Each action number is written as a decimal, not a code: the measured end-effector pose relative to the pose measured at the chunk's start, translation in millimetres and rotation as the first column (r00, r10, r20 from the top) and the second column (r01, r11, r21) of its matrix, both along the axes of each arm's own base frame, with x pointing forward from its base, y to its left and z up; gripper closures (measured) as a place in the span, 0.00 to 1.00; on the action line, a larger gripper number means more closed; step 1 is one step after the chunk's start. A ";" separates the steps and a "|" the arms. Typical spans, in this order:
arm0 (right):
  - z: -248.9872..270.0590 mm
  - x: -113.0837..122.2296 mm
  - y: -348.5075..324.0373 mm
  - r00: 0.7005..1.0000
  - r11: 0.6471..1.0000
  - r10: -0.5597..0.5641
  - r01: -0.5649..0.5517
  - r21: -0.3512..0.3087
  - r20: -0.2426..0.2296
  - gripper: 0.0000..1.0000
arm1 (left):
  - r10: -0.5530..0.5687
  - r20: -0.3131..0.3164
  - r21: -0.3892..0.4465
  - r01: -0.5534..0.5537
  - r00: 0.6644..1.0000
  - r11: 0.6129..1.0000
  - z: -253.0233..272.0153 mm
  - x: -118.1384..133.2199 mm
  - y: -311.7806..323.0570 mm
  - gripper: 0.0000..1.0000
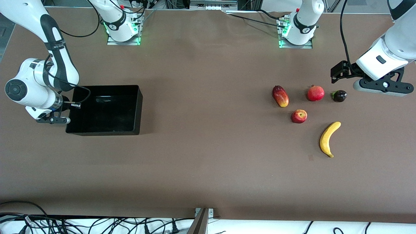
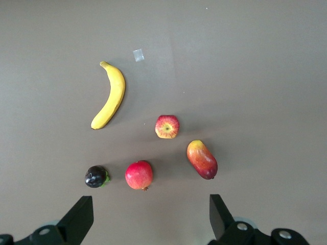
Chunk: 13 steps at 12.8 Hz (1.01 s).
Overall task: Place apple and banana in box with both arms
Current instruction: 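Grasp the black box wall with the right gripper, then slide the black box toward the fruits with the right gripper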
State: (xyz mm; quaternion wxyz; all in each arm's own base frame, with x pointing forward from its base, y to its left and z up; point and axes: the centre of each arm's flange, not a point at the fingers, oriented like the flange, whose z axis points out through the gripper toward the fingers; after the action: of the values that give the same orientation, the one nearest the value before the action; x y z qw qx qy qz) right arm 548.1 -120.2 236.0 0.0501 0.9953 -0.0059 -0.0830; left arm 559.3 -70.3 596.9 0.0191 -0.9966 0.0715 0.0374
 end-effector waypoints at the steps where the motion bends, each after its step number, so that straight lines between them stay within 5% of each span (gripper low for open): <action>1: 0.0 0.0 -0.1 1.000 1.000 -0.001 0.001 0.000 0.000 0.93 | 0.000 0.000 0.000 0.000 1.000 1.000 0.0 0.0 0.0 0.00; 13: 26.8 8.5 15.8 1.000 0.999 -0.002 0.003 0.036 -0.025 0.93 | 0.000 0.000 0.000 0.000 1.000 1.000 -0.1 0.0 0.2 0.00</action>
State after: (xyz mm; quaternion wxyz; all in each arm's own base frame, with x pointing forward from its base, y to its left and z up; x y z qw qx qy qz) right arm 556.6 -104.4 262.8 0.0323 0.9949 -0.0053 -0.0956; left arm 559.4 -70.2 596.8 0.0191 -0.9966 0.0714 0.0375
